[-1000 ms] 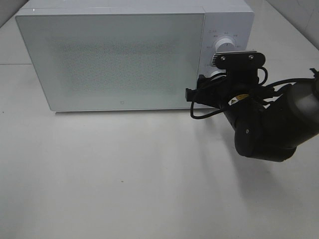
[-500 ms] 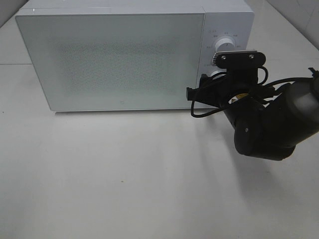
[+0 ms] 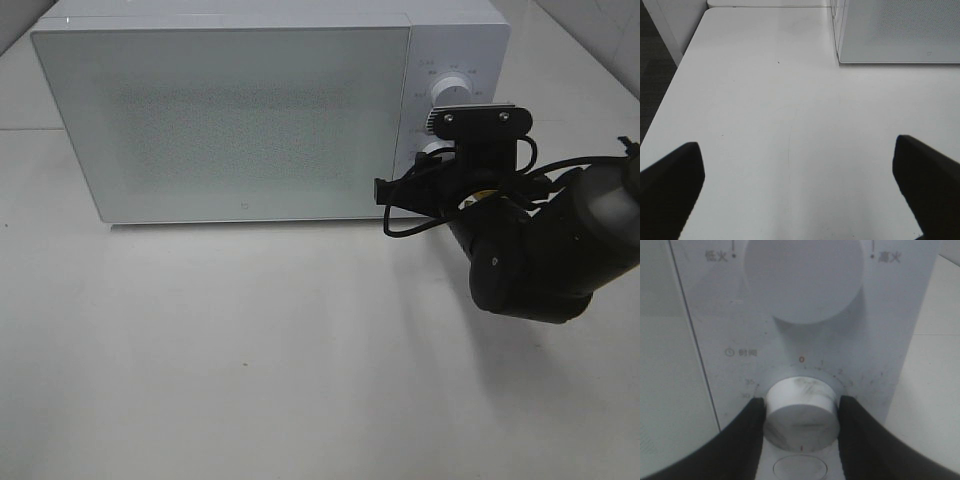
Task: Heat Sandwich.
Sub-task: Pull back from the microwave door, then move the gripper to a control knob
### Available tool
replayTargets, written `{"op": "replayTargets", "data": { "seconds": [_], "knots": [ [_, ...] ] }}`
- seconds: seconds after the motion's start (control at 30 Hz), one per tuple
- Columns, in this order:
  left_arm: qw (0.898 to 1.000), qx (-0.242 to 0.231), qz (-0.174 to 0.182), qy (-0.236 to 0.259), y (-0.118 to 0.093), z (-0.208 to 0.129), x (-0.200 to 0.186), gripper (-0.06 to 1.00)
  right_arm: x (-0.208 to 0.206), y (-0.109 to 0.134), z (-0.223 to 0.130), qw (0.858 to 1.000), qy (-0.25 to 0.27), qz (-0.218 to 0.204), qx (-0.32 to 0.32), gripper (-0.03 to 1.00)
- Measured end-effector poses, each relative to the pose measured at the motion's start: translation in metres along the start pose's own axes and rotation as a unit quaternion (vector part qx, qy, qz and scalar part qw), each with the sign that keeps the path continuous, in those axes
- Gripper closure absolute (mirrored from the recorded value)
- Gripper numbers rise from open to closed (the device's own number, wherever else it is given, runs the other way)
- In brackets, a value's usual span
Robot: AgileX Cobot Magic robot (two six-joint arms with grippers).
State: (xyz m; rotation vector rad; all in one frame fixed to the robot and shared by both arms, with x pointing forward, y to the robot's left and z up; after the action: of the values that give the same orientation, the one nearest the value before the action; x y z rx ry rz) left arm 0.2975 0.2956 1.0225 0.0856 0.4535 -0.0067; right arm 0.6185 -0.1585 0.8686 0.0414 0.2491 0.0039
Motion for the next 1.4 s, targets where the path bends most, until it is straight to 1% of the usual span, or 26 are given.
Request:
{"op": "replayTargets", "data": {
  "seconds": [0.33,0.47,0.5,0.53,0.63,0.67,0.7,0.77,0.8,0.83,0.93,0.97,1.0,1.07,1.1,1.13,1.23,1.27,1.3,1.37,1.4],
  "knots": [
    [1.0,0.0,0.0,0.0,0.0,0.0,0.0,-0.03,0.0001,-0.0002,0.0006,1.0,-0.003,-0.001,0.008,0.54],
    [1.0,0.0,0.0,0.0,0.0,0.0,0.0,-0.03,0.0003,-0.0005,0.0008,0.999,-0.006,-0.001,0.046,0.54],
    [1.0,0.0,0.0,0.0,0.0,0.0,0.0,-0.03,0.0003,-0.0005,0.0008,0.999,-0.006,-0.001,0.046,0.54],
    [1.0,0.0,0.0,0.0,0.0,0.0,0.0,-0.03,0.0003,-0.0005,0.0015,0.998,-0.008,-0.001,0.07,0.54],
    [1.0,0.0,0.0,0.0,0.0,0.0,0.0,-0.03,0.0002,-0.0002,0.0014,0.994,-0.009,0.001,0.109,0.54],
    [1.0,0.0,0.0,0.0,0.0,0.0,0.0,-0.03,0.0002,-0.0002,0.0014,0.994,-0.009,0.001,0.109,0.54],
    [1.0,0.0,0.0,0.0,0.0,0.0,0.0,-0.03,0.0001,0.0004,0.001,0.99,-0.008,0.003,0.141,0.54],
    [1.0,0.0,0.0,0.0,0.0,0.0,0.0,-0.03,-0.0001,0.0013,0.0012,0.985,-0.009,0.007,0.173,0.54],
    [1.0,0.0,0.0,0.0,0.0,0.0,0.0,-0.03,-0.0001,0.0017,0.0014,0.978,-0.009,0.009,0.208,0.54],
    [1.0,0.0,0.0,0.0,0.0,0.0,0.0,-0.03,-0.0001,0.0017,0.0014,0.978,-0.009,0.009,0.208,0.54],
    [1.0,0.0,0.0,0.0,0.0,0.0,0.0,-0.03,0.0002,0.0011,0.0018,0.962,-0.009,0.011,0.271,0.54],
    [1.0,0.0,0.0,0.0,0.0,0.0,0.0,-0.03,0.0002,0.0011,0.0018,0.962,-0.009,0.011,0.271,0.54],
    [1.0,0.0,0.0,0.0,0.0,0.0,0.0,-0.03,0.0003,0.001,0.0019,0.951,-0.009,0.013,0.309,0.54],
    [1.0,0.0,0.0,0.0,0.0,0.0,0.0,-0.03,0.0003,0.001,0.0017,0.937,-0.008,0.014,0.35,0.54],
    [1.0,0.0,0.0,0.0,0.0,0.0,0.0,-0.03,0.0004,0.0006,0.002,0.919,-0.008,0.014,0.394,0.54],
    [1.0,0.0,0.0,0.0,0.0,0.0,0.0,-0.03,0.0004,0.0006,0.002,0.919,-0.008,0.014,0.394,0.54],
    [1.0,0.0,0.0,0.0,0.0,0.0,0.0,-0.03,0.0005,0.0004,0.002,0.894,-0.007,0.015,0.448,0.54],
    [1.0,0.0,0.0,0.0,0.0,0.0,0.0,-0.03,0.0005,0.0004,0.002,0.879,-0.006,0.015,0.477,0.53],
    [1.0,0.0,0.0,0.0,0.0,0.0,0.0,-0.03,0.0005,0.0004,0.002,0.879,-0.006,0.015,0.477,0.53],
    [1.0,0.0,0.0,0.0,0.0,0.0,0.0,-0.03,0.0005,0.0001,0.0021,0.862,-0.007,0.014,0.506,0.53],
    [1.0,0.0,0.0,0.0,0.0,0.0,0.0,-0.03,0.0005,-0.0003,0.0021,0.848,-0.007,0.013,0.53,0.53]
  ]
}}
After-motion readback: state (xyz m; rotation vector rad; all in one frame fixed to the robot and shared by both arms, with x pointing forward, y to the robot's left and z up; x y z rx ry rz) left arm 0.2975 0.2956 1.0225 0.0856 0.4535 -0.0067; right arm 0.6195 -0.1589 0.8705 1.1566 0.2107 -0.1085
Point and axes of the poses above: a point on each arm's last joint axis where the gripper is mounted, x pointing out along that axis toward the gripper, y along the wrist's bending axis when the last joint is at zero, z = x × y, the point moved 7 cm from there along x, pointing out along that axis toward the gripper, and after that the axes turned 5 degrees about x, right-handed, at the moved point
